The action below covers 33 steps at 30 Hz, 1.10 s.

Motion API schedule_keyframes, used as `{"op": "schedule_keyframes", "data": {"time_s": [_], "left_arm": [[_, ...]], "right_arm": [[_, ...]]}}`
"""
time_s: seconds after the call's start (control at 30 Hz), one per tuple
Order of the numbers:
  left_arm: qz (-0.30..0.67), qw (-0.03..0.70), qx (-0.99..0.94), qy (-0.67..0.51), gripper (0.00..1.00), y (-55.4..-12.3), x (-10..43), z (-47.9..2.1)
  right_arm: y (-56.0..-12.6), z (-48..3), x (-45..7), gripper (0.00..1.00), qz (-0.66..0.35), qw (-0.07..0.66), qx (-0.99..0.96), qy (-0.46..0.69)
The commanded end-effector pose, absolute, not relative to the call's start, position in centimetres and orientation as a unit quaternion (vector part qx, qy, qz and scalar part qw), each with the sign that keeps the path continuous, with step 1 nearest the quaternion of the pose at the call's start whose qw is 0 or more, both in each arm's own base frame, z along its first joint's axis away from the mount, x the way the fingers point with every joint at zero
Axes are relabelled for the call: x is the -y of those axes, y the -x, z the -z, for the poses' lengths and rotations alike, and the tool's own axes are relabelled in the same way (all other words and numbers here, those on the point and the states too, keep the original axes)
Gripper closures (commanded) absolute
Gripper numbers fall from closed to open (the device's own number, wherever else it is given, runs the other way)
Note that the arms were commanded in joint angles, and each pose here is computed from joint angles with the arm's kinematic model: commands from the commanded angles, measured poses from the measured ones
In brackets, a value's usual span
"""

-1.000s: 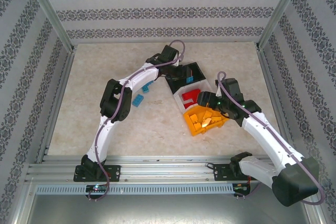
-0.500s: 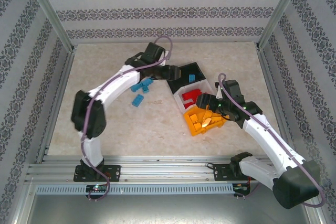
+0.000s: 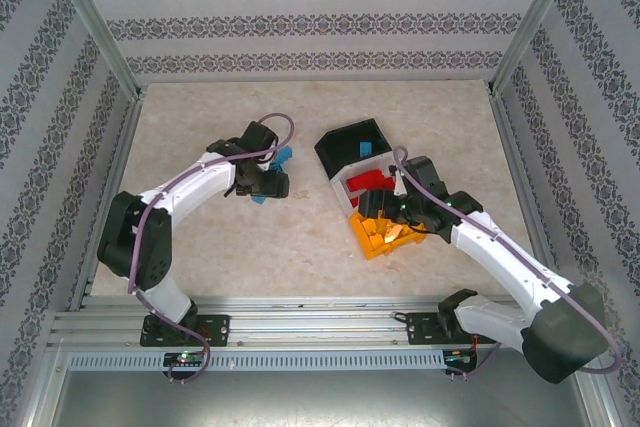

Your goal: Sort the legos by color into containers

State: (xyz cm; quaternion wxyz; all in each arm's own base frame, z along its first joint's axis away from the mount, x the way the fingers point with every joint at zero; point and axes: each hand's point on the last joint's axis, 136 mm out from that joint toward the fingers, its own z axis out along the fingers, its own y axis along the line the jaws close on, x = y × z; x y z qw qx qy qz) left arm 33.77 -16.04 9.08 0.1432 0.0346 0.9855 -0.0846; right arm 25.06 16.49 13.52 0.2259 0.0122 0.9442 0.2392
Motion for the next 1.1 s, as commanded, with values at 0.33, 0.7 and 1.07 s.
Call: {"op": "schedule_keyframes", "data": {"time_s": [0.33,0.7,1.07], "left_arm": [[0.013,0.111,-0.992,-0.065,0.29,-34.5,14.3,-4.2],[-0.008,0.108,-0.992,-0.068,0.31,-36.5,13.3,-2.2],[-0.027,0.117,-0.990,-0.069,0.32,-38.7,12.6,-2.2]], "right_arm": [[-24.8,-12.7,-17.3,0.15,-0.231,0.217,-0.948,-0.008],[-24.8,-12.0,-17.5,0.15,-0.231,0.208,-0.950,-0.014],[-24.8,-11.9,-17.4,0.15,-0.224,0.205,-0.953,-0.017]]}}
